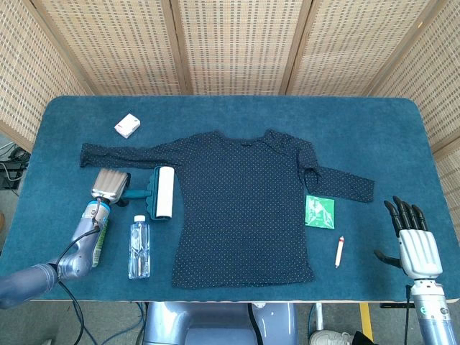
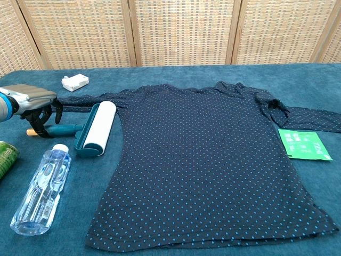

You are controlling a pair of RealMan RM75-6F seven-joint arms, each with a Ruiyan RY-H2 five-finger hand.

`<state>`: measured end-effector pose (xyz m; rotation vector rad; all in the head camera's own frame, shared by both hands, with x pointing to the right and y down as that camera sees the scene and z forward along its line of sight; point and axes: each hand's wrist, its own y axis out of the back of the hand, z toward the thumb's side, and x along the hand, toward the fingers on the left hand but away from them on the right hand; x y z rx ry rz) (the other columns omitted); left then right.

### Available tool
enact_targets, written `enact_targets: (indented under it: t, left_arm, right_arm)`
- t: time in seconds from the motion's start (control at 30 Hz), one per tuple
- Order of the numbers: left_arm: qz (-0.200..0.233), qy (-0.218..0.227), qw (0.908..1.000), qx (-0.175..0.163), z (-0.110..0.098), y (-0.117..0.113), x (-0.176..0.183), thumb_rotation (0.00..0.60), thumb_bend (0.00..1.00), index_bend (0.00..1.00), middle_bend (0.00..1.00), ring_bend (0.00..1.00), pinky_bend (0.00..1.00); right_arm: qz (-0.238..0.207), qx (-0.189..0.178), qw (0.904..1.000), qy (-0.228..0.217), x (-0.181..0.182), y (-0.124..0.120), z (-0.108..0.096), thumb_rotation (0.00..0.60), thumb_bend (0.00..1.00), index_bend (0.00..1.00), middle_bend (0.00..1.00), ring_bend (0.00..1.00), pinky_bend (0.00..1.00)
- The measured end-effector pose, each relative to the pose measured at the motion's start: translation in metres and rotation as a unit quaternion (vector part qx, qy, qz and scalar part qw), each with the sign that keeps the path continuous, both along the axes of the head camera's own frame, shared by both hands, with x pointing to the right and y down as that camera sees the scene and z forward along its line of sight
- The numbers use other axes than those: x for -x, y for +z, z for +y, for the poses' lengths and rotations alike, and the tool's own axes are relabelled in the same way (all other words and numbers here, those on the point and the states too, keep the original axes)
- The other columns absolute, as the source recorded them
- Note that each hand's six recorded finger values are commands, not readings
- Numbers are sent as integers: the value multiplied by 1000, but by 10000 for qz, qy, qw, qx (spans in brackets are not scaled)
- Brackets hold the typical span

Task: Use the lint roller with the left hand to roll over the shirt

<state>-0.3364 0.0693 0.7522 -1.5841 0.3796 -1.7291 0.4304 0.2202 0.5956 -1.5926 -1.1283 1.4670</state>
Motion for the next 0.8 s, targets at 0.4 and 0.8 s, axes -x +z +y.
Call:
enact_targets:
  t: [0.4,0.8]
  left_arm:
    - [-98,61,9999,82,7,14,-5,600,753,743,720,631,626]
    - [280,280,9986,-336,-7,-25,-27,600,850,847,733,635,625]
  right_arm:
    - [-31,-40,10000,-9,1,-1,0,600,31,0,0,0,0]
    - [-117,-100,9999,-10,2,-5,0,600,31,0,0,0,0]
